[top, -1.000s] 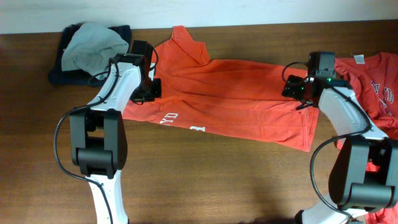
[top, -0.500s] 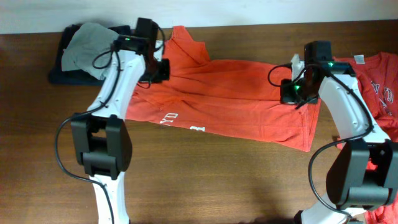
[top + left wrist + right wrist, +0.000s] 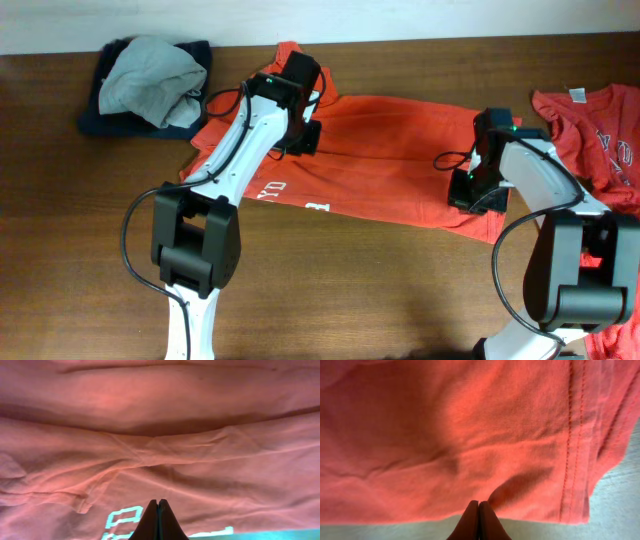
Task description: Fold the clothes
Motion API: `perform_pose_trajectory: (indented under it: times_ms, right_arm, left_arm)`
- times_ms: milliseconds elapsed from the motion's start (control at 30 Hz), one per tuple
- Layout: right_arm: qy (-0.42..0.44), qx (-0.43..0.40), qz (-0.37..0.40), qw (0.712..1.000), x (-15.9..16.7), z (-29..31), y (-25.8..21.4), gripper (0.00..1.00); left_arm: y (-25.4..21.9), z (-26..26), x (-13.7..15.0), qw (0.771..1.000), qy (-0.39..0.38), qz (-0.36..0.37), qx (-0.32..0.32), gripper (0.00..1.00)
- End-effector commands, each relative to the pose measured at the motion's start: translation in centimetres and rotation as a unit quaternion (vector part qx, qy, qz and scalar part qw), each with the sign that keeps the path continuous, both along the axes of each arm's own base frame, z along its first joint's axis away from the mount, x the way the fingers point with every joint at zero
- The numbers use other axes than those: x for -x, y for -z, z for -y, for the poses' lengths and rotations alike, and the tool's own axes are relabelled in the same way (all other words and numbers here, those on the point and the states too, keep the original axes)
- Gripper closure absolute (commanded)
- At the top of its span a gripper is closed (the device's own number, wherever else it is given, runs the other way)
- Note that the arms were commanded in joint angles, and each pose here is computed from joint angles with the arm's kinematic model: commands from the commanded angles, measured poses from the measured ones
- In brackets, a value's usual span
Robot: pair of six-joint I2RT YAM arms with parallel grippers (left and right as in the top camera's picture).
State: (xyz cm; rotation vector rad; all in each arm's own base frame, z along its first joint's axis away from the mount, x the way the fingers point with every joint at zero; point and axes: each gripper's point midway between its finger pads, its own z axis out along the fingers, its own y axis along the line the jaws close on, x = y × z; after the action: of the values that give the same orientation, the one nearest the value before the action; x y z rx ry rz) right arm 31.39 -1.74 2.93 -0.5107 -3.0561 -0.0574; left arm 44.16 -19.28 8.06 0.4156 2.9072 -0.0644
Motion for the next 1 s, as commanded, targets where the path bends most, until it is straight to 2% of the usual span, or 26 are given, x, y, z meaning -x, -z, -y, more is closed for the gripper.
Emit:
perform_pose_trajectory:
  times_ms: [0, 533, 733, 967]
  right_arm:
    - [0.012, 0.013, -0.015, 1.0, 1.0, 0.5, 1.4, 0.96]
    - [0.012, 0.013, -0.007, 1.0, 0.8, 0.5, 1.8, 0.96]
    - [0.012, 0.014, -0.006, 1.0, 0.7, 0.5, 1.8, 0.95]
    - [0.012, 0.014, -0.006, 1.0, 0.7, 0.5, 1.8, 0.96]
  left_arm:
    - [1.1, -1.3, 0.4, 0.999, -0.007, -0.004, -0.031, 0.99]
    - [8.1, -0.1, 1.4, 0.998, 0.002, -0.054, -0.014, 0.99]
    - [8.5, 0.3, 0.2, 0.999, 0.001, -0.032, -0.005, 0.99]
    - [7.5, 1.9, -3.5, 0.999, 0.002, 0.045, 0.027, 0.99]
